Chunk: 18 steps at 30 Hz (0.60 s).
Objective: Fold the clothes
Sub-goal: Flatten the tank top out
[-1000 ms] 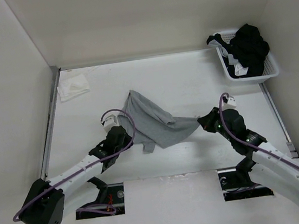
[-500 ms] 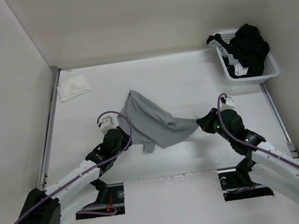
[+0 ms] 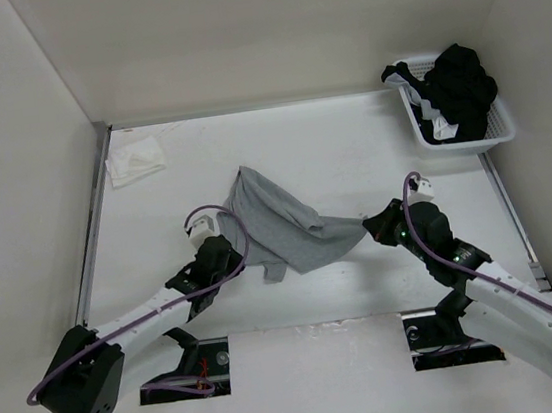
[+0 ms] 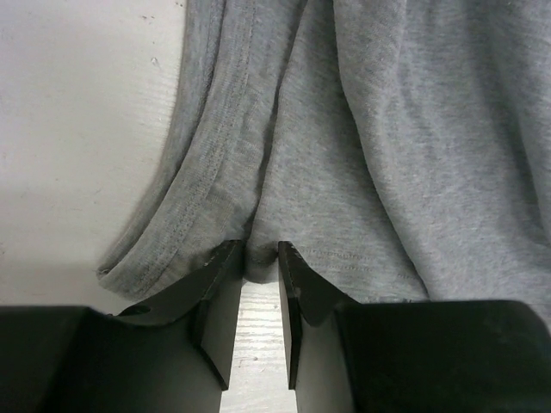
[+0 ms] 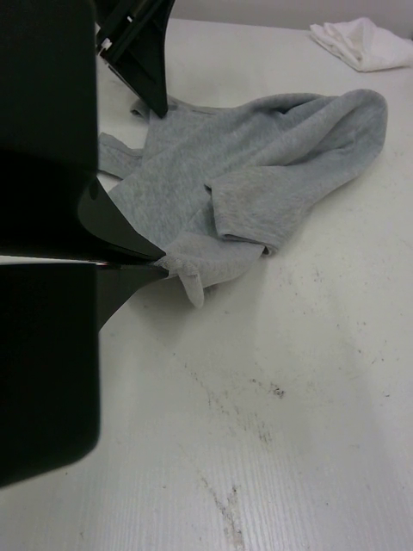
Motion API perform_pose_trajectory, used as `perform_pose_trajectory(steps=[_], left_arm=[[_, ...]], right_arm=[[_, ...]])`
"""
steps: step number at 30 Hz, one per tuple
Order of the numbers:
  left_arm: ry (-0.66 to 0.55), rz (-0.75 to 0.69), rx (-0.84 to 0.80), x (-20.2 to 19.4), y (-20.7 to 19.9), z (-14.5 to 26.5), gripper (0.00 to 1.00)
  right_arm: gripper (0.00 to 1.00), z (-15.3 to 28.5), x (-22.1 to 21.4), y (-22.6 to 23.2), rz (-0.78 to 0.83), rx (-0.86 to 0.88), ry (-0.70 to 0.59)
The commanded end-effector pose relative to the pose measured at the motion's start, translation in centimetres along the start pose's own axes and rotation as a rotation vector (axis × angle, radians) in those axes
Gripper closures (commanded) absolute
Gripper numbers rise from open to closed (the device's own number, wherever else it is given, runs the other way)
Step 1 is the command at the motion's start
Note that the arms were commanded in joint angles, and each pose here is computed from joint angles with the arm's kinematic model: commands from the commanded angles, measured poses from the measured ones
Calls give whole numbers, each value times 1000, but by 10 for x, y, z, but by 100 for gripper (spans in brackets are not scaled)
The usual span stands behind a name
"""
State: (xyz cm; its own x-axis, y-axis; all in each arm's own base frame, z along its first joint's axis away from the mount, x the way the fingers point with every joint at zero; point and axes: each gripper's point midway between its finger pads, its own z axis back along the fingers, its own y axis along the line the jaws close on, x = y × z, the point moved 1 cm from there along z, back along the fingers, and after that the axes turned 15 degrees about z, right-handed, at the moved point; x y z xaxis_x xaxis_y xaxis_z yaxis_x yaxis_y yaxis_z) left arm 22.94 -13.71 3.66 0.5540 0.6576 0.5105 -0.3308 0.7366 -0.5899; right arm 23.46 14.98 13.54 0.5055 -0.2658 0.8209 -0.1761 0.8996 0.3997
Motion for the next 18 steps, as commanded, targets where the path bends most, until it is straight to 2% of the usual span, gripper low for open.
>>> perform_pose_trajectory(steps=[1,10,15,18], left_arm=[[-5,5,-47,1,-12,-2,80],[-12,17,-48,9,-17,7,87],[-39,32,-115,26,-46,25,99],[-95,60,-202,52,-75,48,100]], right_arm=[[100,1,10,9,-8,37,-43],[100,1,15,12,0,43,-52],[100,7,24,16,4,53,-69],[100,20,42,21,15,55,-104]])
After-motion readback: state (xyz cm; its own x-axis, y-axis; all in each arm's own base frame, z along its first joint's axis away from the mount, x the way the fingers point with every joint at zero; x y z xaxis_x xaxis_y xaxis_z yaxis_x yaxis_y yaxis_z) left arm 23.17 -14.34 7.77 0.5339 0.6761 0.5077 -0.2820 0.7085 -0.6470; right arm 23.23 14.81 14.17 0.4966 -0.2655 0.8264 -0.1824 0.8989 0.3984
